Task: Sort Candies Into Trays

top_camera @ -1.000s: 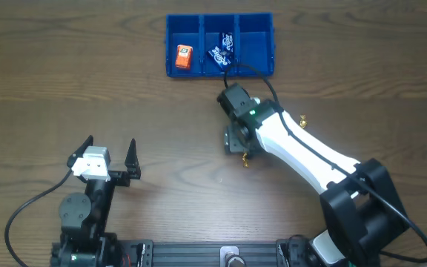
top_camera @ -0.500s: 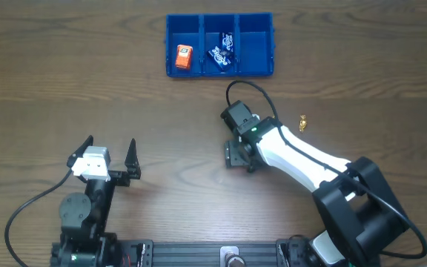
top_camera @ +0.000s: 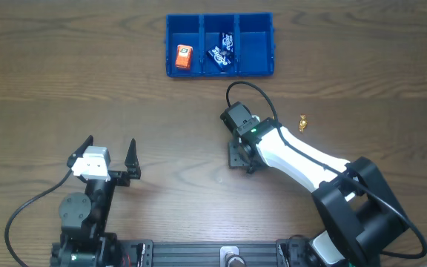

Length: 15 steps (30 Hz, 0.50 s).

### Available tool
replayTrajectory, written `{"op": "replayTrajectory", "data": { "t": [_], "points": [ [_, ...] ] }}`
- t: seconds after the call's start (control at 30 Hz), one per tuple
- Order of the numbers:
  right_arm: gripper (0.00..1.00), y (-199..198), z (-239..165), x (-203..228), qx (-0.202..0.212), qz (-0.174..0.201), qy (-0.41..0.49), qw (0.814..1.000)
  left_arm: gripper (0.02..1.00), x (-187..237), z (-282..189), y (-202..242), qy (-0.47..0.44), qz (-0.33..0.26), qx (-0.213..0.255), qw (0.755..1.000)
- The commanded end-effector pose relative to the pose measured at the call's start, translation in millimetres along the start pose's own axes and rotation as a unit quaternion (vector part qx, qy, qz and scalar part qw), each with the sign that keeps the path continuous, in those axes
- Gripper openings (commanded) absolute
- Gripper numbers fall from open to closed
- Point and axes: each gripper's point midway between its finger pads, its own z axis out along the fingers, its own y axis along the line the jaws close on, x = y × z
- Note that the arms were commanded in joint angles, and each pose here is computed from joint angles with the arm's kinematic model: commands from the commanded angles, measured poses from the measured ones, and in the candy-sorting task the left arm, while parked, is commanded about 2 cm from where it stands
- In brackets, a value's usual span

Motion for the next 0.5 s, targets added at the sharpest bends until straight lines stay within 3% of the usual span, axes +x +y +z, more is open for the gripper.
{"op": "replayTrajectory", "data": {
  "t": [0.03,0.17,0.33,0.5],
  "points": [
    [0.562,0.1,-1.6,-2.0,0.003,0.004,-0.011,1.000,0.998,16.1,1.0,-1.6,0.023,-0.007,0.007,1.000],
    [0.529,-1.4,5.1,-1.6,0.010,0.006,-0.006,1.000,0.998,16.1,1.0,-1.6,0.023,-0.007,0.007,1.000],
    [0.373,0.2,5.7,-4.2,0.007,0.009,-0.011,1.000,0.998,16.1,1.0,-1.6,0.023,-0.007,0.007,1.000],
    [0.347,-1.4,5.7,-2.1,0.010,0.010,-0.007,1.000,0.998,16.1,1.0,-1.6,0.023,-0.007,0.007,1.000]
  ]
}}
